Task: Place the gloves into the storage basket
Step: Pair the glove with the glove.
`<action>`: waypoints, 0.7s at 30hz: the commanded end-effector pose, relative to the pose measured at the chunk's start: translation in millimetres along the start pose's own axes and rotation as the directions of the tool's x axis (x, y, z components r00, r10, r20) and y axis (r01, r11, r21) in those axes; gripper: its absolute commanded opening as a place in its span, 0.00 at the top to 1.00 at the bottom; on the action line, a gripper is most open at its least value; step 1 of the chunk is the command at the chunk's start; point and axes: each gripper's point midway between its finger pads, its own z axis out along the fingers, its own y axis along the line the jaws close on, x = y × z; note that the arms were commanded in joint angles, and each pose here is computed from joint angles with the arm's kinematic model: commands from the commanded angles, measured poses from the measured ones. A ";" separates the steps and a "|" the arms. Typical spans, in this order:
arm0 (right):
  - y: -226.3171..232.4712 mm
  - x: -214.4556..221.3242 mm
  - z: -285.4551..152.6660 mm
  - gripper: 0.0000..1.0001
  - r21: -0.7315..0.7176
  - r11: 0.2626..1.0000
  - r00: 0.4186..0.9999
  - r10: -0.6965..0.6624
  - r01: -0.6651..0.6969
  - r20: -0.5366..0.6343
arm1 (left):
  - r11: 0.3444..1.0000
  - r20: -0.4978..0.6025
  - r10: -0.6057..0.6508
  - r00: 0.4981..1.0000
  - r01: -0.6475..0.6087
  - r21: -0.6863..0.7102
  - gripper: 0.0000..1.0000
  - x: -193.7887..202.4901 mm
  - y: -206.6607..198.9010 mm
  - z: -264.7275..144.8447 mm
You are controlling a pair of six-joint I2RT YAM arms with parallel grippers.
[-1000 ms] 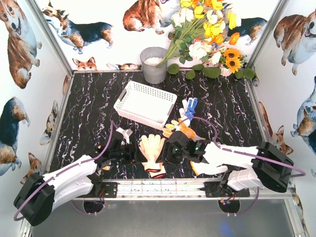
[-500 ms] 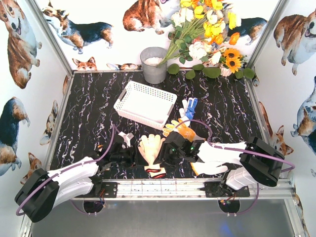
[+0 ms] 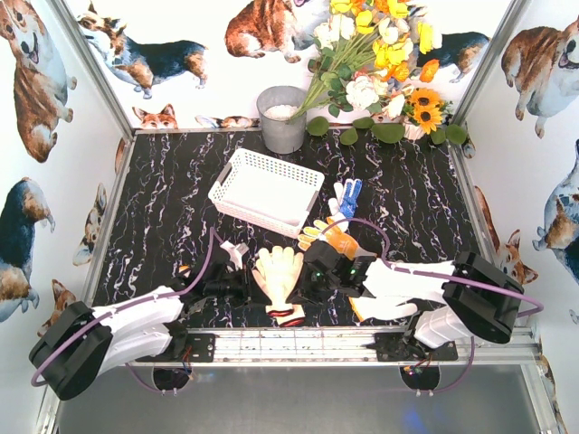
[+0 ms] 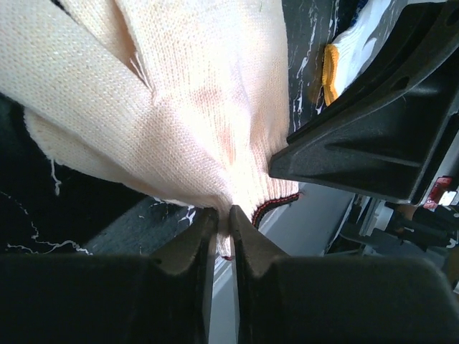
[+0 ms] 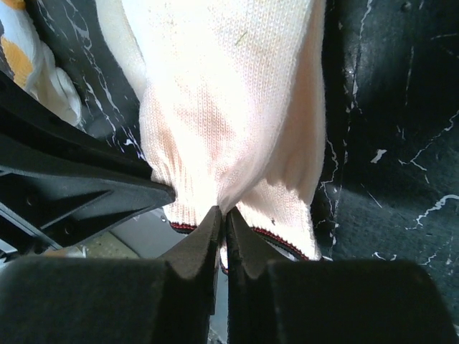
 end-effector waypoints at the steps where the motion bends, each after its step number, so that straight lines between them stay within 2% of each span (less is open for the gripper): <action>1: 24.3 -6.3 -14.8 0.99 -0.056 0.996 0.997 -0.071 0.073 0.032 | 0.998 0.014 0.028 1.000 -0.028 0.057 0.96 -3.9 -18.2 -2.3; 4: 27.5 -4.4 -20.6 1.00 -0.060 0.993 0.995 -0.101 0.102 0.024 | 0.998 0.006 0.034 0.999 -0.034 0.058 1.00 -1.6 -20.4 -4.5; 9: 28.9 0.3 -28.7 1.00 -0.077 0.985 0.988 -0.153 0.154 0.008 | 0.995 -0.026 0.056 0.998 -0.053 0.089 1.00 4.8 -29.7 -8.7; 10: 27.2 0.7 -29.7 1.00 -0.073 0.984 0.987 -0.161 0.161 0.006 | 0.993 -0.037 0.070 0.997 -0.067 0.093 0.94 6.1 -32.0 -9.8; 13: 18.7 4.1 -31.3 1.00 -0.058 0.981 0.983 -0.185 0.184 -0.016 | 0.994 -0.054 0.102 0.993 -0.103 -0.025 0.62 6.6 -15.3 -14.5; 14: 15.1 4.8 -31.1 1.00 -0.050 0.980 0.981 -0.192 0.190 -0.023 | 0.990 -0.040 0.121 0.992 -0.123 -0.067 0.57 3.2 -10.4 -16.9; 17: 4.5 6.3 -29.2 1.00 -0.026 0.977 0.976 -0.214 0.213 -0.040 | 0.978 0.056 0.151 0.987 -0.141 -0.151 0.48 -16.7 -5.8 -22.8; 21: 1.0 7.6 -26.4 1.00 -0.018 0.973 0.971 -0.231 0.231 -0.057 | 0.973 0.148 0.141 0.979 -0.110 -0.201 0.48 -32.3 0.2 -24.8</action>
